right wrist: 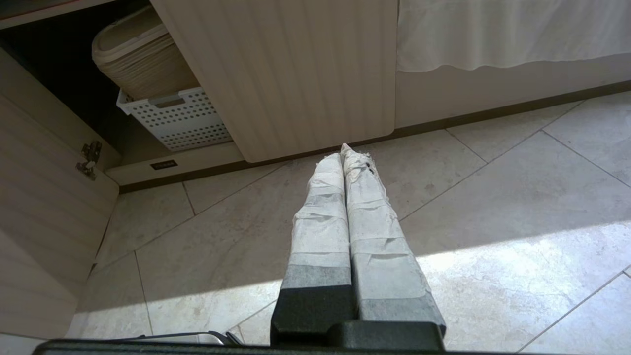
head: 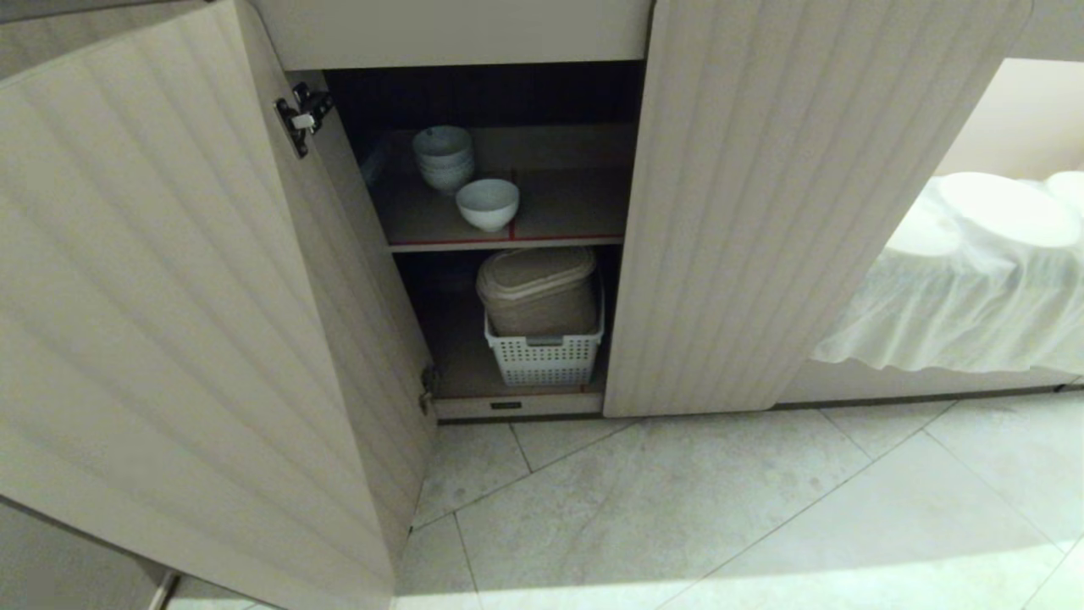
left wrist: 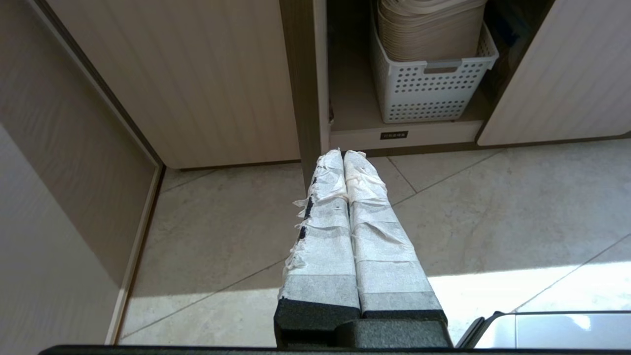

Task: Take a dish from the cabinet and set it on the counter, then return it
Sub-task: Take the bowl from the cabinet

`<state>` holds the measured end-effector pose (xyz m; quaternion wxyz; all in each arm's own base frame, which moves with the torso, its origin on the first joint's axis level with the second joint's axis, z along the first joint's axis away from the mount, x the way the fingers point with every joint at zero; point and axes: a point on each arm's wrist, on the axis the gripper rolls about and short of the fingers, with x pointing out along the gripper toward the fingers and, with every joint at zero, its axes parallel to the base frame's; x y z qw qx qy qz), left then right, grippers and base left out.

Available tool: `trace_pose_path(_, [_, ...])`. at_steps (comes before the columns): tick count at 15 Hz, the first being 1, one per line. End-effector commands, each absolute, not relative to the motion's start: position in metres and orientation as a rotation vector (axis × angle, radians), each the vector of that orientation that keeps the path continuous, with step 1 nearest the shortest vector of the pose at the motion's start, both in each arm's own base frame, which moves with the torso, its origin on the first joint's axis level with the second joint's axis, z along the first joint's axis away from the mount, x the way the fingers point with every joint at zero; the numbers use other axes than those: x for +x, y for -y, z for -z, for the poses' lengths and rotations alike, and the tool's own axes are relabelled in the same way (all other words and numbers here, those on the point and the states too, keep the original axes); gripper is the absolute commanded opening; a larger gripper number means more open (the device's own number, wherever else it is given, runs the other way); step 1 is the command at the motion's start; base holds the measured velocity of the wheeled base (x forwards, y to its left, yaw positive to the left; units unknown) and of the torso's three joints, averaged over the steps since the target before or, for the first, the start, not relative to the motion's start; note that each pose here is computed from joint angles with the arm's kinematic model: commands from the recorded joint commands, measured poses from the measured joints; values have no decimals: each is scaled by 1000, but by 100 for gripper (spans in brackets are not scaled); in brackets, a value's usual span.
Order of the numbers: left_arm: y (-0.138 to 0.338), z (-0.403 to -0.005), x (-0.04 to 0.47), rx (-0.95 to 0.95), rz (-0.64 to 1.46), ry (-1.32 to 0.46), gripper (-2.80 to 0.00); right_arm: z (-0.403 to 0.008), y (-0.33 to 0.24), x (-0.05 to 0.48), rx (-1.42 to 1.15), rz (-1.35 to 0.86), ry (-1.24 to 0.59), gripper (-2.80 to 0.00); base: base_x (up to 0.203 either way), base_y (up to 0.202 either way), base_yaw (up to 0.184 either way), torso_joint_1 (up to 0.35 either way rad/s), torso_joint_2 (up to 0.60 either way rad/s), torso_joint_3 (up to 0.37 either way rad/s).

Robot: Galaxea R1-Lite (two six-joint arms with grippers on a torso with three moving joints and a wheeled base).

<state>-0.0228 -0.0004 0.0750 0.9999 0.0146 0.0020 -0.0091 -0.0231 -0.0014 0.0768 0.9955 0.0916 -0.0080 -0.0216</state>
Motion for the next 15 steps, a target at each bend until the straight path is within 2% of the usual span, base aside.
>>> trace_pose_path(1, [0, -75, -23, 29, 18, -4, -280, -77, 1, -23, 184, 43, 15, -280, 0, 0, 0, 0, 0, 0])
trace_pose_path(15, [0, -75, -23, 28, 18, -4, -280, -77, 1, -23, 184, 43, 15, -280, 0, 0, 0, 0, 0, 0])
